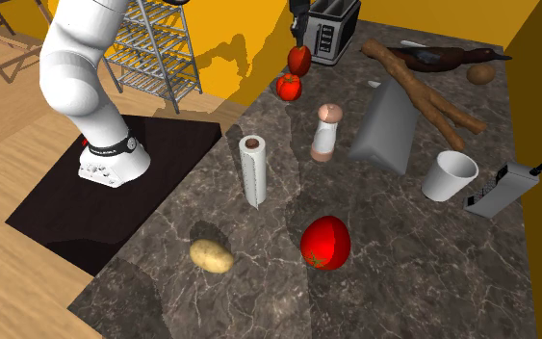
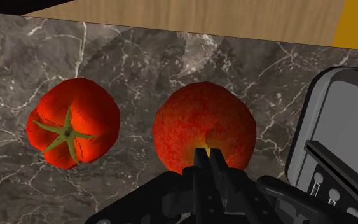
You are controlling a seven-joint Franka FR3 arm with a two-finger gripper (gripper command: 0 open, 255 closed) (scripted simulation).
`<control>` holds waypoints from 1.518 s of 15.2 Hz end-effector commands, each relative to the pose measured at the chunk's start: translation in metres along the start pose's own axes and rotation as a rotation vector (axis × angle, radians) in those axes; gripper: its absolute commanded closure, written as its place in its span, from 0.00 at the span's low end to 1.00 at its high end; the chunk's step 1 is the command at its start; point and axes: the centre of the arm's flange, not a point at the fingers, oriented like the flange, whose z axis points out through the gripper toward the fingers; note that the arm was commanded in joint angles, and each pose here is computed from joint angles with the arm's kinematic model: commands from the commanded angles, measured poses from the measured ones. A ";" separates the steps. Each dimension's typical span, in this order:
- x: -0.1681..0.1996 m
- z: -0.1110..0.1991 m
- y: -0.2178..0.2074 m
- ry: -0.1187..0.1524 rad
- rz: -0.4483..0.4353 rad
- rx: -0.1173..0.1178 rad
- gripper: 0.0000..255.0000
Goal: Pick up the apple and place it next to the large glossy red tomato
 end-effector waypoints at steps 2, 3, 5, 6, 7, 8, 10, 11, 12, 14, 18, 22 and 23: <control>0.000 0.000 0.000 0.000 0.000 0.001 1.00; 0.000 0.000 0.000 0.000 0.000 0.001 1.00; 0.000 0.000 0.000 0.000 0.000 0.001 1.00; 0.000 0.000 0.000 0.000 0.000 0.001 0.00; 0.000 0.000 0.000 0.000 0.000 0.001 0.00; 0.000 0.000 0.000 0.000 0.000 0.001 0.00; 0.000 0.000 0.000 0.000 0.000 0.001 0.00; 0.000 0.000 0.000 0.000 0.000 0.001 0.00; 0.000 -0.013 0.000 0.000 0.000 0.001 0.00; 0.000 -0.039 0.000 0.000 0.000 0.001 0.00; 0.000 -0.050 0.000 0.000 0.000 0.001 0.00; 0.000 -0.050 0.000 0.000 0.000 0.001 0.00; 0.000 -0.050 0.000 0.000 0.000 0.001 0.00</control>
